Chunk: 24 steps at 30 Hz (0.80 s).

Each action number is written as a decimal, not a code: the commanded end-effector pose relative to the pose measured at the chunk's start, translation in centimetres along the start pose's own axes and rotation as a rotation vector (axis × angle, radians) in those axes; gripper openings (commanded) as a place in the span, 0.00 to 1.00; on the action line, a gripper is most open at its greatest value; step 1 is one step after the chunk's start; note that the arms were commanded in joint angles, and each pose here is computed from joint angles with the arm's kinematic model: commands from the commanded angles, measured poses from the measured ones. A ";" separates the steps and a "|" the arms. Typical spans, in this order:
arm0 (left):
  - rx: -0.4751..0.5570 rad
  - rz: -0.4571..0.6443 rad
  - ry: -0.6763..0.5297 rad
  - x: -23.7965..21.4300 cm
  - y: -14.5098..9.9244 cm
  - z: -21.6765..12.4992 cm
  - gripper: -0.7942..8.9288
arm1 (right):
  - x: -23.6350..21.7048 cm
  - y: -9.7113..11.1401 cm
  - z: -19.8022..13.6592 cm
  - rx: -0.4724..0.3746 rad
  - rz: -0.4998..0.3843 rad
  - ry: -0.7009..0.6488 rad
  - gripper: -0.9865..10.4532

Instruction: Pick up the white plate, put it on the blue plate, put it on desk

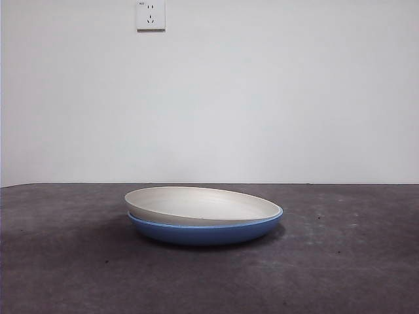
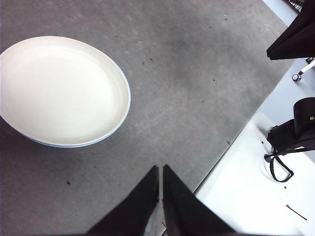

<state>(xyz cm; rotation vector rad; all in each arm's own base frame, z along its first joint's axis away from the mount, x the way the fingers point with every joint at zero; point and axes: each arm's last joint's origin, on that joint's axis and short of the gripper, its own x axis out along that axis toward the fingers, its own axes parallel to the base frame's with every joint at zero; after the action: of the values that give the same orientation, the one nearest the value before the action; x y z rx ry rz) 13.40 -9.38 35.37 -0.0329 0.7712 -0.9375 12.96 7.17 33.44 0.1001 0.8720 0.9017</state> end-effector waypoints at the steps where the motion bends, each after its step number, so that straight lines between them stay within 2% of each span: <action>1: 0.023 -0.009 -0.004 0.1 -0.1 0.3 0.09 | -0.1 0.2 0.4 -0.028 0.007 -0.013 0.09; 17: 0.026 -0.009 -0.009 0.0 -0.1 0.2 0.10 | -0.1 0.2 0.4 -0.028 0.007 -0.012 0.09; 20: 0.076 0.047 -0.075 -1.1 0.0 0.3 0.09 | -0.1 0.2 0.4 -0.028 0.007 -0.013 0.09; 24: 0.111 0.174 -0.272 -3.8 0.5 0.9 0.09 | -0.1 0.2 0.4 -0.028 0.007 -0.013 0.09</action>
<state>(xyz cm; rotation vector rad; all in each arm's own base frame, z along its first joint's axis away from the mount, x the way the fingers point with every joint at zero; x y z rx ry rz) 13.02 -6.81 37.41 -0.0206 0.5228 -0.7951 12.96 7.17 33.44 0.0998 0.8719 0.9019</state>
